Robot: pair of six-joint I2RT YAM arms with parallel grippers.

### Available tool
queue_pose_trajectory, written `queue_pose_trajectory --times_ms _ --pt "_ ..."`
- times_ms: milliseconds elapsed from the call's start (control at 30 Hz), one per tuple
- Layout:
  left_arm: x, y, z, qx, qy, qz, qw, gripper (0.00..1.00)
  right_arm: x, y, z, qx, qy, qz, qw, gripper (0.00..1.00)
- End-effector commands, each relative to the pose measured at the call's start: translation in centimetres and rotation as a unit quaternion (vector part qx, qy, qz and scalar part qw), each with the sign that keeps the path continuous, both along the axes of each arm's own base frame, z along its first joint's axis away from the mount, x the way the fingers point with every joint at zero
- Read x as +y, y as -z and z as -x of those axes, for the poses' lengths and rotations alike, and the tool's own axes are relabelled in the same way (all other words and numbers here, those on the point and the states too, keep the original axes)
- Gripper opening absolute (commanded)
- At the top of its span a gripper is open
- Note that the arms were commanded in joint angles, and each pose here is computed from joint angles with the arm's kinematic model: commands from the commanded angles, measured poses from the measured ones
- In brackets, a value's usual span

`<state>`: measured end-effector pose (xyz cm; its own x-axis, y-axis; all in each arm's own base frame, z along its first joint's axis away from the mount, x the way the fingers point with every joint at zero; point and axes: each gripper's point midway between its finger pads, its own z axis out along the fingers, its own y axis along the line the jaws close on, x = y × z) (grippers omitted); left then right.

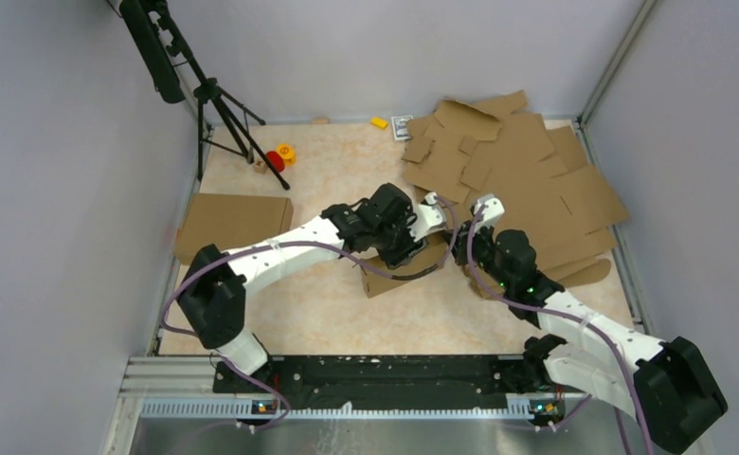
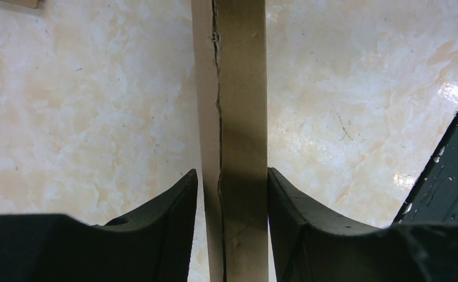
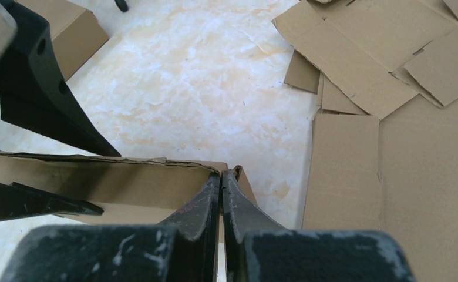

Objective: Fold the paper box
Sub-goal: Close the paper box at the center of the board.

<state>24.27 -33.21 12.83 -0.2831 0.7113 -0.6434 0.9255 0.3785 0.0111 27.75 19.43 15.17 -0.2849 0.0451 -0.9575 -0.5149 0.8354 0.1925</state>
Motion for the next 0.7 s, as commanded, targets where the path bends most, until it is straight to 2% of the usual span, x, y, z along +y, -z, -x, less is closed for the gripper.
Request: queue_pose_trajectory --times_ms 0,167,400,667 --pt "-0.3 -2.8 -0.6 -0.037 -0.01 0.037 0.999 0.47 -0.7 5.2 1.7 0.061 -0.006 0.044 0.997 0.0" --pt "-0.7 -3.6 -0.4 -0.055 -0.003 0.07 0.996 0.38 -1.0 5.5 2.0 0.06 -0.003 0.047 0.997 0.0" --pt "-1.2 -4.1 0.6 -0.083 0.023 0.096 0.992 0.43 -1.0 5.6 1.9 0.058 -0.001 0.04 0.997 0.0" --pt "-1.0 -3.3 0.7 -0.121 0.027 0.073 0.99 0.42 -0.9 6.0 2.0 0.067 0.003 0.032 0.997 0.0"
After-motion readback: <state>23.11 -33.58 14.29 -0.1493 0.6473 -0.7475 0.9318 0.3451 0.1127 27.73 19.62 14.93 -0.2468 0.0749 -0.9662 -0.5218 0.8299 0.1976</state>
